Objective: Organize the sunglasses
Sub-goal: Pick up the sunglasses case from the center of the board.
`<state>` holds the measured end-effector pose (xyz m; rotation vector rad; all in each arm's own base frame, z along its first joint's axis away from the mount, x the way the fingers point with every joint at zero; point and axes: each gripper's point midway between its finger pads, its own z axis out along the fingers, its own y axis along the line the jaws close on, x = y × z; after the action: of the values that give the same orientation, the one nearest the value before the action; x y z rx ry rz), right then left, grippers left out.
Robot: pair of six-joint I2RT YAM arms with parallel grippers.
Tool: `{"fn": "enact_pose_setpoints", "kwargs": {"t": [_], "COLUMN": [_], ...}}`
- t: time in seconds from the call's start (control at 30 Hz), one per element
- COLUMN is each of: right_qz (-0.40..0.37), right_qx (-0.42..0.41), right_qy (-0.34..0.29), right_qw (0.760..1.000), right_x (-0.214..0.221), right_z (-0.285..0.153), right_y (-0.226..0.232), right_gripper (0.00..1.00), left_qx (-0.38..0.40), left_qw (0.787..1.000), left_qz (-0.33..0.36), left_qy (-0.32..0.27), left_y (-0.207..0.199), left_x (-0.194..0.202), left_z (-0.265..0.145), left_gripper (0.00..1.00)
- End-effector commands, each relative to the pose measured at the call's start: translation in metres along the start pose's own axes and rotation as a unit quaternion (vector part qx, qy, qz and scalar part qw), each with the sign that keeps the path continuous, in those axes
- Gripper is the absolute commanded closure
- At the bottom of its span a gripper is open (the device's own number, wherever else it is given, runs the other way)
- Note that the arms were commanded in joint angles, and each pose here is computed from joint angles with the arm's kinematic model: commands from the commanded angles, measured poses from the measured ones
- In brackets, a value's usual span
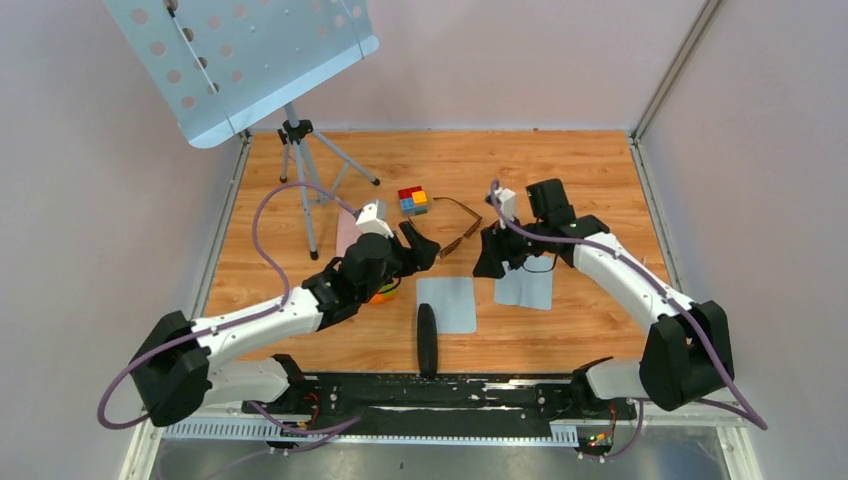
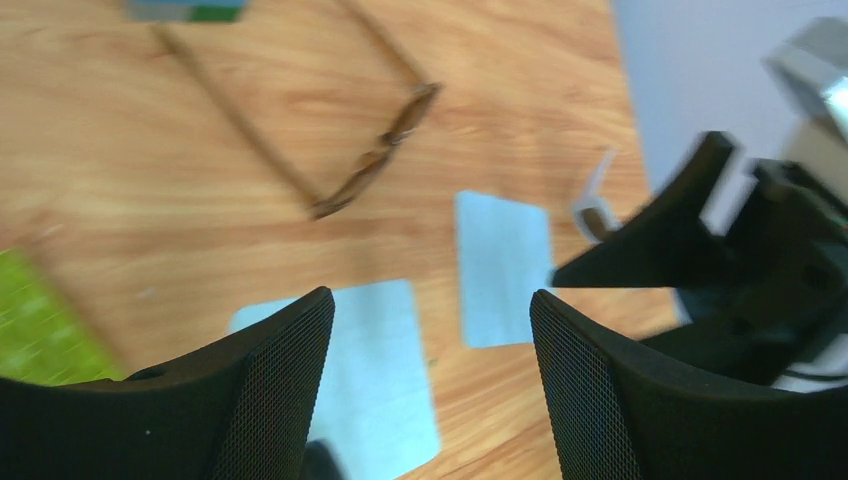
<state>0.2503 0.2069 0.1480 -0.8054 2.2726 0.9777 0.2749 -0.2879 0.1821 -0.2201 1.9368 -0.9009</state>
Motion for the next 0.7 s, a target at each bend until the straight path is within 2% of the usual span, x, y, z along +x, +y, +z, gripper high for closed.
{"fn": "enact_pose_setpoints", "kwargs": {"t": [0.0, 0.17, 0.37, 0.5, 0.67], "right_qz": [-0.108, -0.168, -0.148, -0.155, -0.172], "right_qx": [0.003, -0.021, -0.038, -0.034, -0.017], "right_qy": [0.088, 0.133, 0.146, 0.137, 0.129], "right_qw": [0.990, 0.977, 0.977, 0.978, 0.977], "right_x": [0.032, 0.052, 0.050, 0.044, 0.043], "right_z": [0.007, 0.021, 0.032, 0.029, 0.022], "right_y": [0.024, 0.048, 0.050, 0.051, 0.048], "right_gripper": [0.29, 0.26, 0.29, 0.28, 0.26], "left_qx": [-0.177, -0.168, -0.173, -0.186, -0.150], "left_qw": [0.980, 0.980, 0.970, 0.961, 0.953], "left_qz": [0.069, 0.041, 0.028, 0.042, 0.080], "left_qy": [0.060, 0.103, 0.166, 0.199, 0.251], "left_y": [0.089, 0.099, 0.111, 0.122, 0.109], "left_x": [0.026, 0.050, 0.079, 0.094, 0.113], "left_z": [-0.037, -0.057, -0.075, -0.084, -0.087], "left_gripper": [0.24, 0.28, 0.28, 0.27, 0.23]}}
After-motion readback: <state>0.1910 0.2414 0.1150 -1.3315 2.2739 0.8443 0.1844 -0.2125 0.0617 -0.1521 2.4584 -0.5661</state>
